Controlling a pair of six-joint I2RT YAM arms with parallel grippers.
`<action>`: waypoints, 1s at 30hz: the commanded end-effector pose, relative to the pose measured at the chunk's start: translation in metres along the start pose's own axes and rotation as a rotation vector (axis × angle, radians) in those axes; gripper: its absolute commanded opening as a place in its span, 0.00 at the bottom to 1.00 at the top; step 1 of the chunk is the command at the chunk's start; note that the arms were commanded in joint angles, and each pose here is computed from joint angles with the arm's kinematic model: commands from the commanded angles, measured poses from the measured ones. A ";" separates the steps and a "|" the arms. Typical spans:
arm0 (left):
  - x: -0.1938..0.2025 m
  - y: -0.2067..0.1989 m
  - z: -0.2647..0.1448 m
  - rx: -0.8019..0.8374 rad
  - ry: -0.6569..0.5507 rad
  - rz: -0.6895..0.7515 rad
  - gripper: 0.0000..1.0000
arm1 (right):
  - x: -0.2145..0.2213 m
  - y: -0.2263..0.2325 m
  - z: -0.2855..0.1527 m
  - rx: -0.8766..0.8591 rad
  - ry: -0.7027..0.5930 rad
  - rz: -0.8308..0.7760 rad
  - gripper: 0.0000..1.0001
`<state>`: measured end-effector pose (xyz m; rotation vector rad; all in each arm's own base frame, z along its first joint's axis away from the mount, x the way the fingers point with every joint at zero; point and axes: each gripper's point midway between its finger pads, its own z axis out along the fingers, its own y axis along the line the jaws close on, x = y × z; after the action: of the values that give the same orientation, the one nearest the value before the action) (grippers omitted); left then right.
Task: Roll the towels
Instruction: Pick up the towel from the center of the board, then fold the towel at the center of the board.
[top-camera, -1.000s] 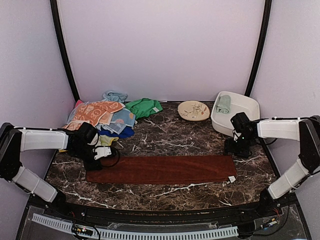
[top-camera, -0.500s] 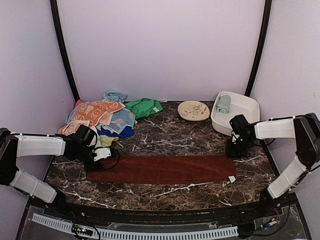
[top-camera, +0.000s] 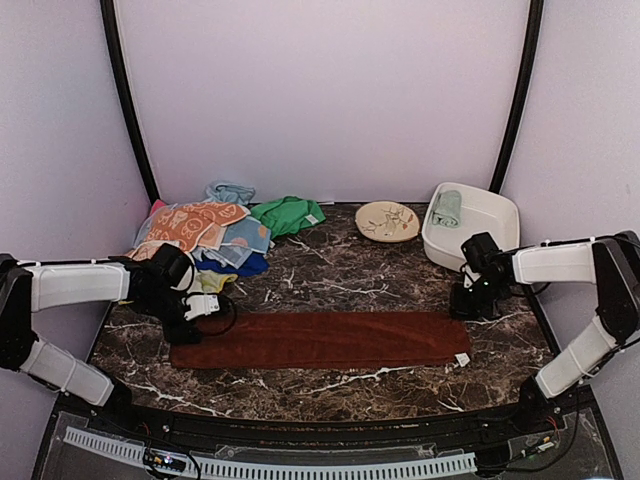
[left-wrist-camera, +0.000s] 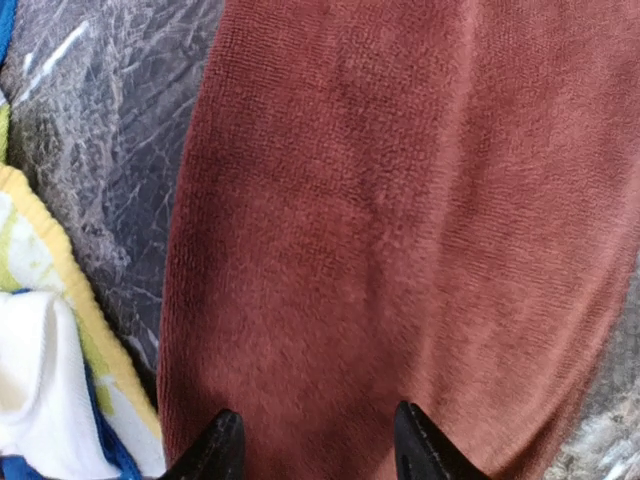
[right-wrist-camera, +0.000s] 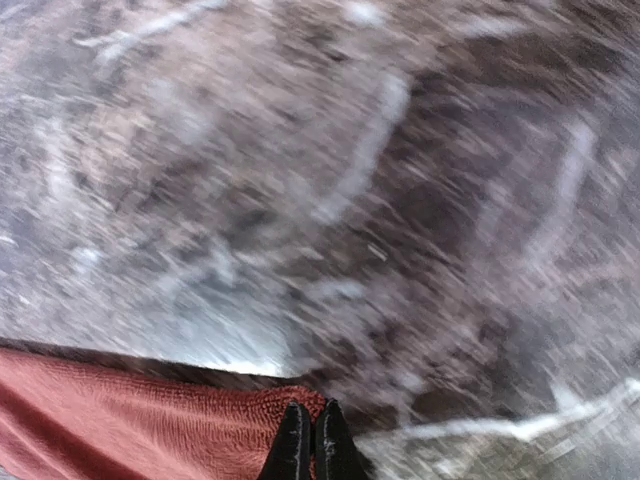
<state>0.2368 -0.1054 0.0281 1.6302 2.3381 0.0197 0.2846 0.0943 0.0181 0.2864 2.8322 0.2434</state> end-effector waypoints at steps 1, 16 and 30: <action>-0.011 -0.003 -0.036 0.034 -0.044 -0.021 0.56 | -0.003 -0.033 -0.022 0.148 -0.016 0.049 0.00; -0.034 -0.008 -0.041 0.117 -0.124 -0.046 0.56 | -0.056 -0.105 -0.084 0.366 -0.155 0.182 0.00; -0.029 0.004 -0.061 0.083 -0.201 -0.083 0.54 | -0.068 -0.015 -0.104 0.098 -0.166 0.136 0.00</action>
<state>0.2372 -0.1248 0.0862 1.5213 2.2782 -0.2037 0.3052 -0.0107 0.1077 0.5984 2.6819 -0.1252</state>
